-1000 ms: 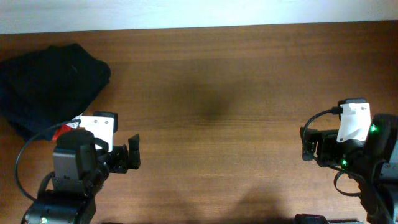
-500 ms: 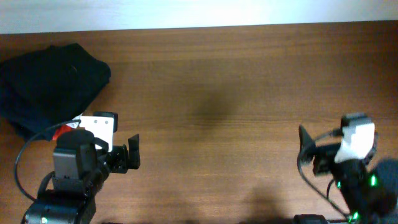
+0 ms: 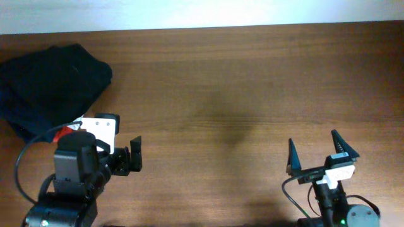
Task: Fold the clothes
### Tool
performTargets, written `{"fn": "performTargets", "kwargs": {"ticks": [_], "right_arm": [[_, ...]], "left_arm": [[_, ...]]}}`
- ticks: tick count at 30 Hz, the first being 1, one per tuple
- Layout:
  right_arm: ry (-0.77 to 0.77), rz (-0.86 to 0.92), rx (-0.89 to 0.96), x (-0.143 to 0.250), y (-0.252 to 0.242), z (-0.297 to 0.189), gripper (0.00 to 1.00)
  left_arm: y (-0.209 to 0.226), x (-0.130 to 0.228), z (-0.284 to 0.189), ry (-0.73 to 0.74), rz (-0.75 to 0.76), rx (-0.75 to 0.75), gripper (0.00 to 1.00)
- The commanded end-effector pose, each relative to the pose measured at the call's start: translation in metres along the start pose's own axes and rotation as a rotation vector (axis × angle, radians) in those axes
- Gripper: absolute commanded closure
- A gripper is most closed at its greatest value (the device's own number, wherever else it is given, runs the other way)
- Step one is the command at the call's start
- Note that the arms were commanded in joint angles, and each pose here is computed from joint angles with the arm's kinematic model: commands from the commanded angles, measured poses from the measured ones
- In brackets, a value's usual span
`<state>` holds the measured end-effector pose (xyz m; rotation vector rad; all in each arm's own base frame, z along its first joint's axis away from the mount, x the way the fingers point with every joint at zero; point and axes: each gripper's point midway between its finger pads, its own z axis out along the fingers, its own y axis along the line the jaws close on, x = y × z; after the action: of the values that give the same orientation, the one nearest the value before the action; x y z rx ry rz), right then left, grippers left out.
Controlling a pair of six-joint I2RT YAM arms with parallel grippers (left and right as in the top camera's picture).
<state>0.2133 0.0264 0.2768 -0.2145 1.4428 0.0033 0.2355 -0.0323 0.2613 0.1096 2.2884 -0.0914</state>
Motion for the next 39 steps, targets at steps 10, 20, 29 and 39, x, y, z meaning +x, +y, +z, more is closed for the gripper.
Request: {"fn": "performTargets", "kwargs": {"ticks": [10,20,29,39], "right_arm": [[0.051,-0.166,0.039,0.080,-0.003,0.019,0.01],[0.200,-0.078,0.078,0.125,-0.013,0.015,0.01],[0.199,-0.078,0.079,0.124,-0.013,0.015,0.01],[0.199,-0.078,0.079,0.124,-0.013,0.015,0.01]], "left_arm": [[0.001,0.002,0.000,-0.002,0.020,-0.006,0.01],[0.001,0.002,0.000,-0.002,0.020,-0.006,0.01],[0.001,0.002,0.000,-0.002,0.020,-0.005,0.01],[0.001,0.002,0.000,-0.002,0.020,-0.005,0.01]]}}
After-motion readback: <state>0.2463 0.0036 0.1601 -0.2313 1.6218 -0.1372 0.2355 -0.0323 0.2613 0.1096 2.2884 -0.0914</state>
